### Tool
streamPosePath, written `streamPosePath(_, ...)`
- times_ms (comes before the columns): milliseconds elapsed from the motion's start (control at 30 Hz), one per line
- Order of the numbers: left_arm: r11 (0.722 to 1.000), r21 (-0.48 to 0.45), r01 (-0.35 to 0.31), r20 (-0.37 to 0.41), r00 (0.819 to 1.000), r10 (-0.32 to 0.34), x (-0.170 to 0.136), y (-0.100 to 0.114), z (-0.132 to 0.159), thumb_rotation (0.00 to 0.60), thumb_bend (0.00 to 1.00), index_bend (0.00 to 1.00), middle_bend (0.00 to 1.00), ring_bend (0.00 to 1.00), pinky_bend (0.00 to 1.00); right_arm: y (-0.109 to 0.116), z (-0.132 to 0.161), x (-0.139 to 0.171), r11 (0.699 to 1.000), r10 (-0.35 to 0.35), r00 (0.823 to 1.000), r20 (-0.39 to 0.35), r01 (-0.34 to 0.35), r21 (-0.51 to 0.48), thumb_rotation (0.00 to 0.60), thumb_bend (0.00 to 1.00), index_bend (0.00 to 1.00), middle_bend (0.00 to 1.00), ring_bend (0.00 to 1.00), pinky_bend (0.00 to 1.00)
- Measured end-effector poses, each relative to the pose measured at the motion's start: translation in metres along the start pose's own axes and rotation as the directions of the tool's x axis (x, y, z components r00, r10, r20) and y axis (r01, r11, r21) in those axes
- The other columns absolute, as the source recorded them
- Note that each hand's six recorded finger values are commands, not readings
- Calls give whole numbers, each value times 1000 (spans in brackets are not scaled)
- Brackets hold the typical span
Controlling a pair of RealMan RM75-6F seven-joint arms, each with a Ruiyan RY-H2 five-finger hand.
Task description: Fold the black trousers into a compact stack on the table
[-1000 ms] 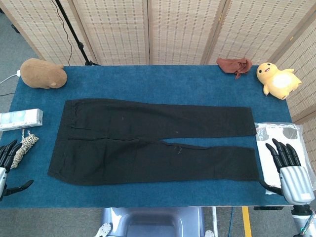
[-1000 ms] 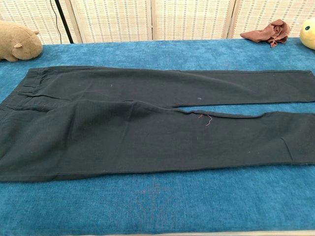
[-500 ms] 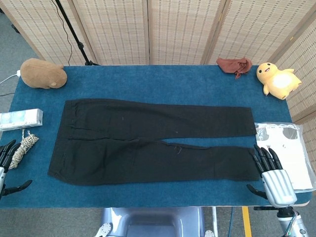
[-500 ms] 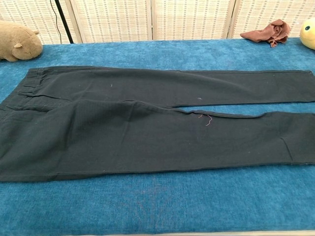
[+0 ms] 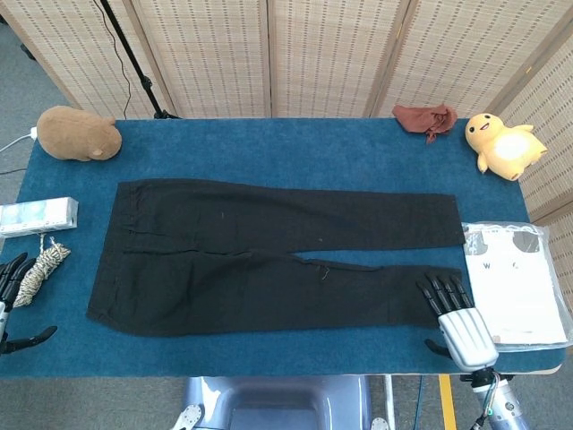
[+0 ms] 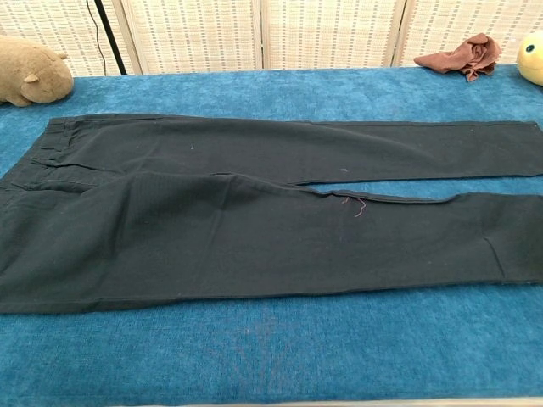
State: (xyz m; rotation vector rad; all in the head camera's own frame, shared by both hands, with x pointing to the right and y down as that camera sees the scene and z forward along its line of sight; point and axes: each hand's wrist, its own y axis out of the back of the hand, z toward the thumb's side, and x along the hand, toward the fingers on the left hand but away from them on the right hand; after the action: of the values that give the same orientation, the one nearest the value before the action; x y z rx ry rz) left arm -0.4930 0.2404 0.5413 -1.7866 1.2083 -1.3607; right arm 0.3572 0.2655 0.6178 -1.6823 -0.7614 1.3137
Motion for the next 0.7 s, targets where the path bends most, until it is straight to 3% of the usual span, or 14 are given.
streamPosePath(467,1000,-12,6,-10,1000,-6,1,1,-2,600,0,0,0,0,0,-45,2,-12,997,38,999,-2,-38,75,600,0,74,0,0,0)
streamPosePath(700,1000,-16,11,-8,1000,-11,1,1,-3,600,0,0,0,0,0,-57,0,-17,994,39,999,11,-40,105,600,0,102,9,0,0)
